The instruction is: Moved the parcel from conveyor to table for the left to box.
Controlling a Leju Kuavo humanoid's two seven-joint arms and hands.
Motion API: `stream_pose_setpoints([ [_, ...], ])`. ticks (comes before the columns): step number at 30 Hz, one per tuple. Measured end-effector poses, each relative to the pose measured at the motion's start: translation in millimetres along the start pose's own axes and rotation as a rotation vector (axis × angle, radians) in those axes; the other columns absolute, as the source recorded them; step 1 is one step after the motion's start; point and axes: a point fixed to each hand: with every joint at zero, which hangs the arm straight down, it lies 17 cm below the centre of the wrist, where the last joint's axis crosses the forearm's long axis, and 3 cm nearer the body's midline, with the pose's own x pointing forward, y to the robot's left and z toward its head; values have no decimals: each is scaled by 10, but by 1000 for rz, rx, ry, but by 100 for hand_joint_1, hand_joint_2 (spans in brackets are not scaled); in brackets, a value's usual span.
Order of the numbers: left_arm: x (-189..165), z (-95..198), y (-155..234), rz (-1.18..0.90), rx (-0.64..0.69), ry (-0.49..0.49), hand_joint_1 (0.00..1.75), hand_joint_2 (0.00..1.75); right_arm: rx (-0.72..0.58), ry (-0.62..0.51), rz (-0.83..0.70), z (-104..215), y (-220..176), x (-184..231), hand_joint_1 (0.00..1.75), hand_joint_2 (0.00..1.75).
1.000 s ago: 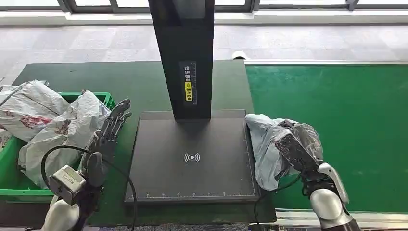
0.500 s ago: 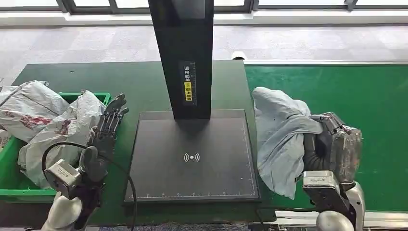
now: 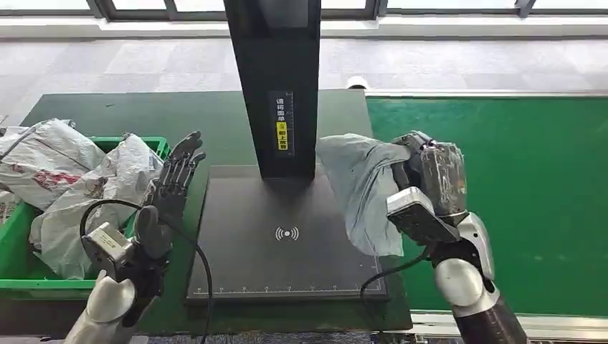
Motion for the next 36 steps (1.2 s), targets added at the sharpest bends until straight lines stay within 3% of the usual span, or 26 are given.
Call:
stream_pose_setpoints([
  [6,-14,-26,4,4,-1,2,0,0,102,67,-5,-38,282,-167,175,175],
  [16,-20,-40,-21,24,-7,12,0,0,392,211,-78,-91,1298,-462,175,175],
  [26,18,-98,-126,55,-32,5,0,0,592,193,-308,-27,2009,-21,175,175],
  [31,37,-115,-159,68,-30,1,0,0,614,142,-446,-43,2173,347,175,175],
  [36,46,-124,-170,74,-27,-2,0,0,619,129,-480,-54,2239,487,175,175],
])
